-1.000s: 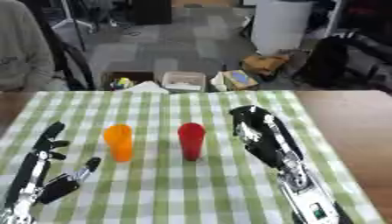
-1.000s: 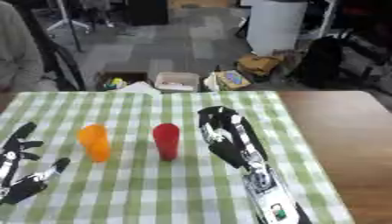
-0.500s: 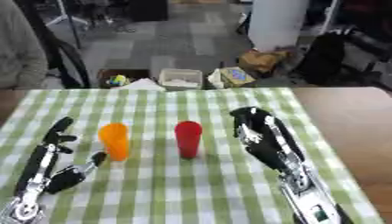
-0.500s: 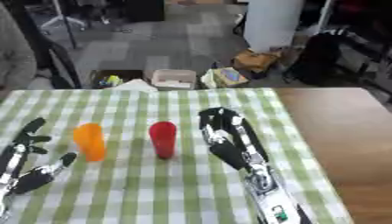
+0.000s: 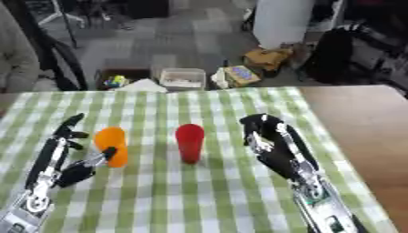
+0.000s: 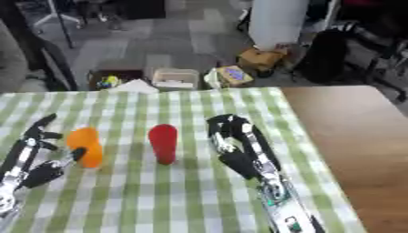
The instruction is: Pour the contents of one cup into another cup.
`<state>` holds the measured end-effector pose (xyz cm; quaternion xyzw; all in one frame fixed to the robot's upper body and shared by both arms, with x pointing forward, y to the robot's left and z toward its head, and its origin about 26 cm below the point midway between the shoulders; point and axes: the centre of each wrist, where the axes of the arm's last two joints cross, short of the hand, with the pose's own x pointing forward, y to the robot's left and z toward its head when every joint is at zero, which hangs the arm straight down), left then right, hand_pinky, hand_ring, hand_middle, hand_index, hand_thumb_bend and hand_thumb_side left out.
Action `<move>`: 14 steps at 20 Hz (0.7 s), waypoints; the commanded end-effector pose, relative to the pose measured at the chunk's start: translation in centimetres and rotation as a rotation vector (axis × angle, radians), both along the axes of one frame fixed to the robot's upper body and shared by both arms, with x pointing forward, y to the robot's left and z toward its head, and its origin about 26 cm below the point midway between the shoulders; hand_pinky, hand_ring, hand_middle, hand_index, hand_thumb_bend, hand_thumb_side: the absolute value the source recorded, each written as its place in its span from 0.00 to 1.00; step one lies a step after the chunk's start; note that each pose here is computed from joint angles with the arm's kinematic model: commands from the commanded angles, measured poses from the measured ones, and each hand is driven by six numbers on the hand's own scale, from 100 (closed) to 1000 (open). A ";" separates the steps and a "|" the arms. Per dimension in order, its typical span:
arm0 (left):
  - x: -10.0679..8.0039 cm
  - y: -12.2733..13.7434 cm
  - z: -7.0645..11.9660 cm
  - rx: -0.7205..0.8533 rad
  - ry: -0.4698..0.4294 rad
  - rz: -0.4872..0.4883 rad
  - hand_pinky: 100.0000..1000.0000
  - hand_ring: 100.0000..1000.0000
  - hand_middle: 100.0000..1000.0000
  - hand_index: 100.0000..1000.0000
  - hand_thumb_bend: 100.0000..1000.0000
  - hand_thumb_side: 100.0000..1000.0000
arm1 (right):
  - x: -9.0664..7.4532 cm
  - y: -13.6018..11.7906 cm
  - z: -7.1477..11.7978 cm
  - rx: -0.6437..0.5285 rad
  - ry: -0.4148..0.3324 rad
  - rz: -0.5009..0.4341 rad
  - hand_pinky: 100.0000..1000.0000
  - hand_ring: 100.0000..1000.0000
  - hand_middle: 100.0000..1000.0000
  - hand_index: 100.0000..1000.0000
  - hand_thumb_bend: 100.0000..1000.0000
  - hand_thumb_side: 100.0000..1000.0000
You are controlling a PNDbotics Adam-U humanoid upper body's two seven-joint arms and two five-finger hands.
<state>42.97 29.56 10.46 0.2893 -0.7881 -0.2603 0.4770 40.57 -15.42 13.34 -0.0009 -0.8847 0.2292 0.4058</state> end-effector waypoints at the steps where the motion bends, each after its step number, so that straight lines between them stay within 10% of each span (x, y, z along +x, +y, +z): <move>1: 0.6 0.6 1.5 0.047 -0.031 0.012 0.59 0.72 0.91 1.00 0.64 0.57 | 0.1 0.3 1.0 0.006 -0.027 0.016 0.53 0.39 0.27 0.66 0.00 0.57; 14: 1.1 1.1 1.4 0.117 -0.032 0.065 0.60 0.72 0.91 1.00 0.68 0.61 | 0.1 0.3 1.0 0.003 -0.027 0.022 0.53 0.39 0.26 0.66 0.00 0.58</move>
